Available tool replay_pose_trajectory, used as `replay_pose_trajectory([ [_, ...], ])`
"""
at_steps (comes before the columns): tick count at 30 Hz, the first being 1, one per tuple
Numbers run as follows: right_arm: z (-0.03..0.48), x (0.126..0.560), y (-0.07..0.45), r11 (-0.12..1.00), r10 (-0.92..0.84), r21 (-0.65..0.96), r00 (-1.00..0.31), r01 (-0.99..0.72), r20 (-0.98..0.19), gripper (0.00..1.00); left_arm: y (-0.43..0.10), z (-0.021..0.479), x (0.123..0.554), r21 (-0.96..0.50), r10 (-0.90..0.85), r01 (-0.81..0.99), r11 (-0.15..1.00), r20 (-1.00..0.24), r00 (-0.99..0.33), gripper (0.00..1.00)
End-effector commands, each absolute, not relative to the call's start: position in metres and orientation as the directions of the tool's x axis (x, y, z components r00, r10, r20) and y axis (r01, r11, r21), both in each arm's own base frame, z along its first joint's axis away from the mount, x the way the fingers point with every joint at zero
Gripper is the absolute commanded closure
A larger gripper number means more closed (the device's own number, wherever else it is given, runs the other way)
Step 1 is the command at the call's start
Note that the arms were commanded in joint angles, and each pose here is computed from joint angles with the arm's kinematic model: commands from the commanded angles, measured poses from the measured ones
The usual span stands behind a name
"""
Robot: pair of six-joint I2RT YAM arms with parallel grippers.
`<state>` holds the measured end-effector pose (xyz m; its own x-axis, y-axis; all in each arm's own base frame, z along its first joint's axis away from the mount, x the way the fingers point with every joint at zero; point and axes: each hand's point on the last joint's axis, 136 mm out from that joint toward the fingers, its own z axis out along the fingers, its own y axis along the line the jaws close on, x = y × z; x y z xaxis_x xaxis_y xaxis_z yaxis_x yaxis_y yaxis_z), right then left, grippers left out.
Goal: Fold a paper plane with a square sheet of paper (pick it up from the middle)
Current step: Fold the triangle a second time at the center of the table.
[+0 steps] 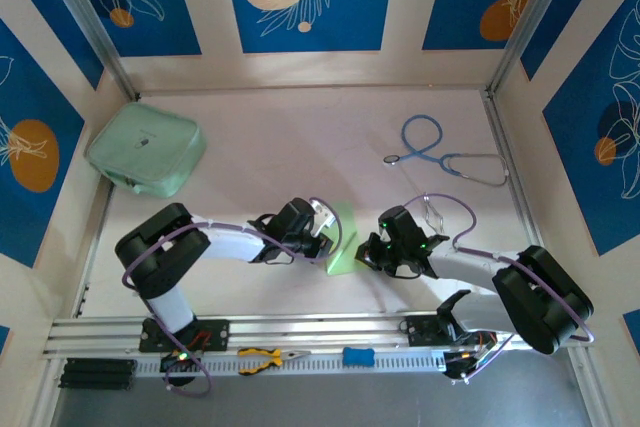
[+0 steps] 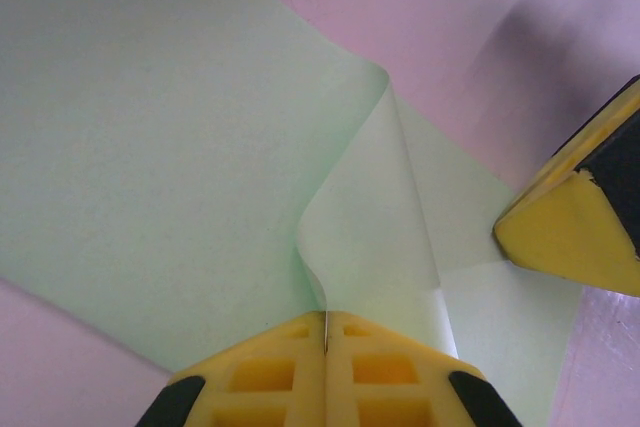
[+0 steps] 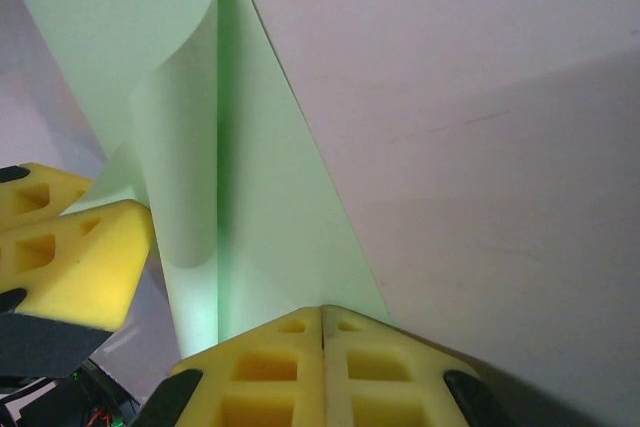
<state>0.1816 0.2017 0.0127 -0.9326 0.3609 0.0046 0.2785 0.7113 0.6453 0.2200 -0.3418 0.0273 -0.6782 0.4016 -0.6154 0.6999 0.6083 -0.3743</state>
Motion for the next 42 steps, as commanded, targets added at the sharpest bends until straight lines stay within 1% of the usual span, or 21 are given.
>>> replay_pose_trajectory([
  [1,-0.006,0.167,0.186,0.745,0.379,0.579,-0.925,0.331,0.041,1.0,-0.345,0.028,0.226,-0.372,0.406,0.707,0.602,-0.62,-0.672,0.98],
  [8,-0.005,0.168,0.186,0.745,0.38,0.58,-0.924,0.331,0.04,1.0,-0.34,0.016,0.227,-0.354,0.425,0.688,0.633,-0.584,-0.691,0.98],
  [12,-0.005,0.168,0.186,0.745,0.38,0.578,-0.924,0.332,0.041,1.0,-0.337,0.019,0.228,-0.343,0.422,0.683,0.644,-0.586,-0.692,0.99],
  [19,-0.004,0.168,0.185,0.744,0.383,0.579,-0.923,0.333,0.039,1.0,-0.336,0.034,0.23,-0.34,0.403,0.687,0.642,-0.614,-0.679,1.0],
  [29,-0.004,0.168,0.185,0.744,0.381,0.58,-0.924,0.331,0.039,1.0,-0.341,0.028,0.229,-0.353,0.412,0.688,0.634,-0.599,-0.687,1.0],
  [42,-0.004,0.168,0.185,0.744,0.384,0.579,-0.922,0.334,0.038,1.0,-0.338,0.017,0.228,-0.347,0.427,0.677,0.649,-0.57,-0.702,1.0],
])
